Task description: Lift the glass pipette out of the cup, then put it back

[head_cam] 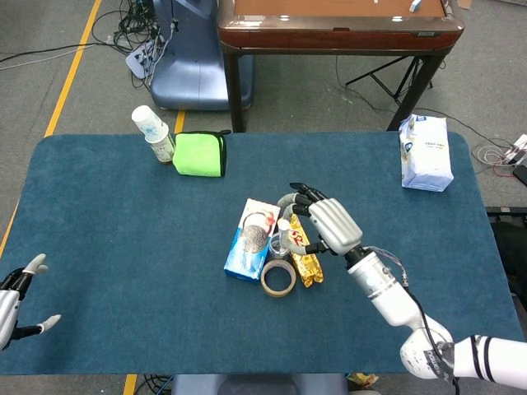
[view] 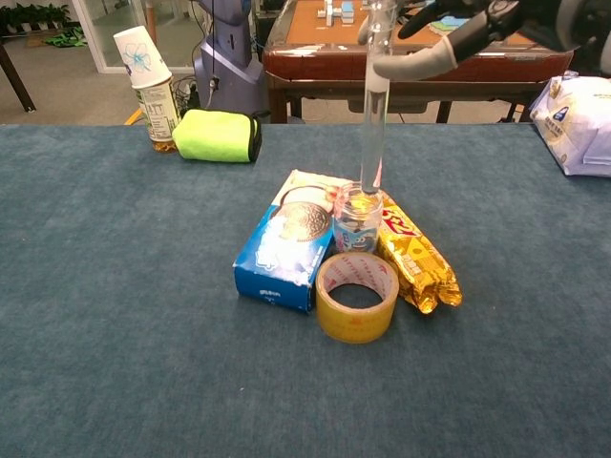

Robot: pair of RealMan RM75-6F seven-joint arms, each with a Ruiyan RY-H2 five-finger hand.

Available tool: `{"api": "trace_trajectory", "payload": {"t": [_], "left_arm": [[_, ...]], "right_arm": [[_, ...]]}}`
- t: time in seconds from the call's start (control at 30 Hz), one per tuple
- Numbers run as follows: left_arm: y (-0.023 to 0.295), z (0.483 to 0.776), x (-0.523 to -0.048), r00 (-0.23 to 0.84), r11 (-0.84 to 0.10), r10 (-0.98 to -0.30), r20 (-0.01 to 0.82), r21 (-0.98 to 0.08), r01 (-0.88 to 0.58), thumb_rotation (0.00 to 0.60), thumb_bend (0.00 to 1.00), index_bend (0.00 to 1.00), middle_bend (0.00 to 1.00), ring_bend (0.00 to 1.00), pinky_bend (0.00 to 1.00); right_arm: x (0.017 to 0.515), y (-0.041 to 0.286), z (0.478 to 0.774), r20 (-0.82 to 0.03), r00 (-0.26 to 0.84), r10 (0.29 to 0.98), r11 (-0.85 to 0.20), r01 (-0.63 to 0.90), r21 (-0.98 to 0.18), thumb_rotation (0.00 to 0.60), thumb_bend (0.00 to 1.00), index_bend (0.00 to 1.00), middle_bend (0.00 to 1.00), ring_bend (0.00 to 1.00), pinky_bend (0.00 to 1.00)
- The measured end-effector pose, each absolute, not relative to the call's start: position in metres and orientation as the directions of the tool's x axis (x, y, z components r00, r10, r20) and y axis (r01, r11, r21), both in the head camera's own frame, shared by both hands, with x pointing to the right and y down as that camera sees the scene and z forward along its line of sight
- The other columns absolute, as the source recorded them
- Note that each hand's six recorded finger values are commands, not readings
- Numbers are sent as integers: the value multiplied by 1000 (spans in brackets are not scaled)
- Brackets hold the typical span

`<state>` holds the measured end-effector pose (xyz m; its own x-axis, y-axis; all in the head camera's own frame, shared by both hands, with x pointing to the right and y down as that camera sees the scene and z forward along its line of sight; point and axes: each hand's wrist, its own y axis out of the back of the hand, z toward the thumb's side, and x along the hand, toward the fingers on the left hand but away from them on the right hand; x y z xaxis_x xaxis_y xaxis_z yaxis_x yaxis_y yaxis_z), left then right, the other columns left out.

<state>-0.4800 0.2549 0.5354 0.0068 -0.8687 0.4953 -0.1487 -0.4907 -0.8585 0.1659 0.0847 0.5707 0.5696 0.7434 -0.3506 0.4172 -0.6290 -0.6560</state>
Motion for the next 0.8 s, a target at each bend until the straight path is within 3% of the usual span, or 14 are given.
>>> {"api": "trace_trajectory", "payload": {"t": [0.23, 0.57, 0.8], "left_arm": [[256, 540, -475, 18, -504, -862, 507, -853, -138, 600, 86, 46, 246, 189, 380], [256, 543, -473, 19, -516, -855, 518, -846, -133, 600, 86, 46, 246, 189, 380], [256, 543, -474, 15, -514, -856, 517, -846, -138, 600, 86, 46, 246, 189, 380]], "right_arm": [[190, 85, 558, -387, 543, 746, -614, 334, -715, 600, 417, 576, 307, 98, 150], [228, 83, 563, -537, 409, 738, -634, 145, -760, 600, 442, 581, 323, 98, 150], [230, 84, 564, -495, 418, 762, -625, 272, -732, 600, 442, 585, 335, 98, 150]]}}
